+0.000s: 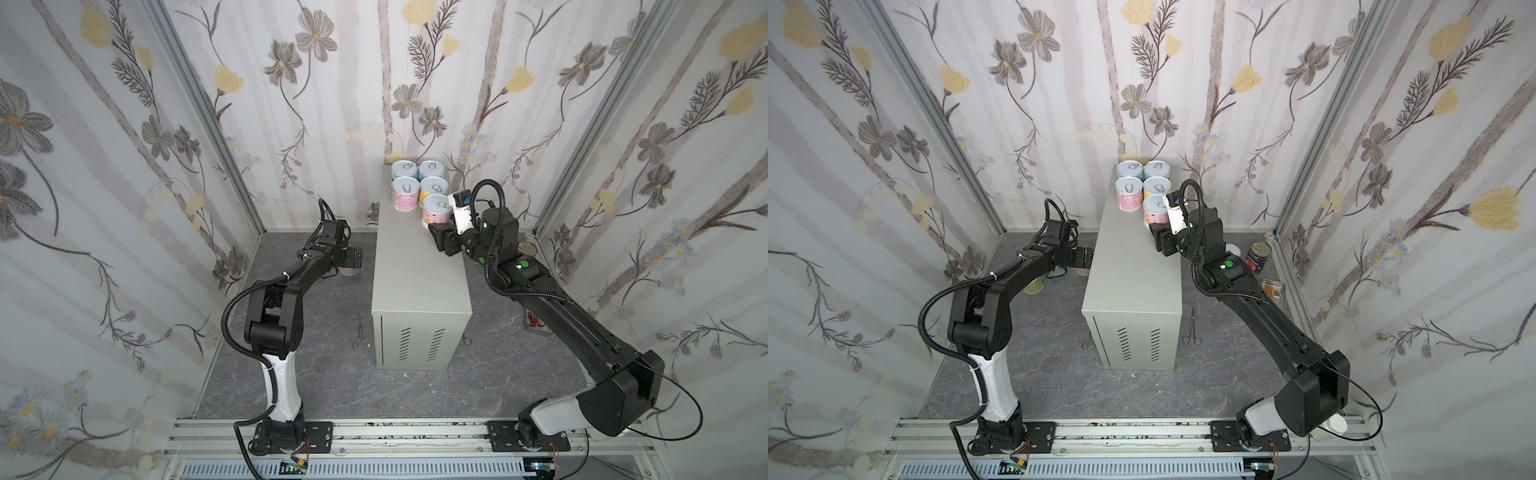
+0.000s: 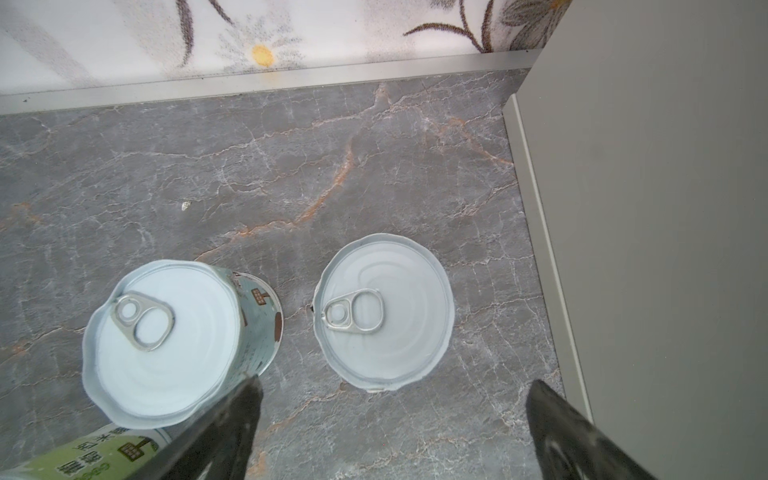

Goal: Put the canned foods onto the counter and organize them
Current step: 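Lower the pink can in front of the yellow can and release it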

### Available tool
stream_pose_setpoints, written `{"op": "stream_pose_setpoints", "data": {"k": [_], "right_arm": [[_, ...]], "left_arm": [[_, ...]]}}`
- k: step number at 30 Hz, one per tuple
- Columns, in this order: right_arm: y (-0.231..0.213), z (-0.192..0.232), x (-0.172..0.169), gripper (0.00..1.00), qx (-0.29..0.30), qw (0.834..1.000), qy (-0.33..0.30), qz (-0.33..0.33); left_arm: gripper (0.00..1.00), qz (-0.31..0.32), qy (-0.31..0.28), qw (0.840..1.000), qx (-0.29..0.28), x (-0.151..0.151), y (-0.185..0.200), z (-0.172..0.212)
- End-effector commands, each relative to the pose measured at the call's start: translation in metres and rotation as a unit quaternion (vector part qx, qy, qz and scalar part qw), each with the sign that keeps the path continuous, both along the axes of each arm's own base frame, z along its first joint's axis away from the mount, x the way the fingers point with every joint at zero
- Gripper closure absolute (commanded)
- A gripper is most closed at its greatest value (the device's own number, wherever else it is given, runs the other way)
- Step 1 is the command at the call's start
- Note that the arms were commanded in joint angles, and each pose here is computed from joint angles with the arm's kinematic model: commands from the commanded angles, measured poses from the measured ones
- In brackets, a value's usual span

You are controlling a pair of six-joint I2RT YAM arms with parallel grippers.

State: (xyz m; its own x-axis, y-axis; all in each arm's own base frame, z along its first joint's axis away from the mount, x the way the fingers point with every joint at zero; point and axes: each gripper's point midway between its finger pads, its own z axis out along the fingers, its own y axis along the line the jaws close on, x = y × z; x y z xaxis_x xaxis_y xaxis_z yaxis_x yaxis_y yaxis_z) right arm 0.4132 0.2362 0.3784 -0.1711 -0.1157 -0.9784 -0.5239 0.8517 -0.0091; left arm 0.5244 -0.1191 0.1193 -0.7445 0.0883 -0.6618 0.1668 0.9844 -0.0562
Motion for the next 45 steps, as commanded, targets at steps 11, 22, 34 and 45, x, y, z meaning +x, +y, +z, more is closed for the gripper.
{"op": "stream_pose_setpoints", "data": {"k": [11, 22, 34, 45], "right_arm": [[0.001, -0.006, 0.000, 0.30, -0.008, 1.000, 0.004, 0.004], [0.002, -0.010, 0.002, 0.29, -0.011, 1.000, 0.010, 0.003], [-0.008, 0.001, -0.004, 0.10, -0.007, 1.000, -0.002, -0.012], [-0.021, 0.019, -0.029, 0.00, -0.001, 1.000, -0.025, -0.008]], "left_arm": [[0.00, 0.001, -0.007, 1.000, 0.006, 0.001, 0.001, 0.005], [0.00, 0.001, -0.004, 1.000, 0.006, 0.001, 0.000, 0.003], [0.00, -0.001, 0.011, 1.000, 0.005, 0.002, -0.003, -0.006], [0.00, 0.018, 0.025, 1.000, 0.004, 0.018, -0.006, -0.024]]}}
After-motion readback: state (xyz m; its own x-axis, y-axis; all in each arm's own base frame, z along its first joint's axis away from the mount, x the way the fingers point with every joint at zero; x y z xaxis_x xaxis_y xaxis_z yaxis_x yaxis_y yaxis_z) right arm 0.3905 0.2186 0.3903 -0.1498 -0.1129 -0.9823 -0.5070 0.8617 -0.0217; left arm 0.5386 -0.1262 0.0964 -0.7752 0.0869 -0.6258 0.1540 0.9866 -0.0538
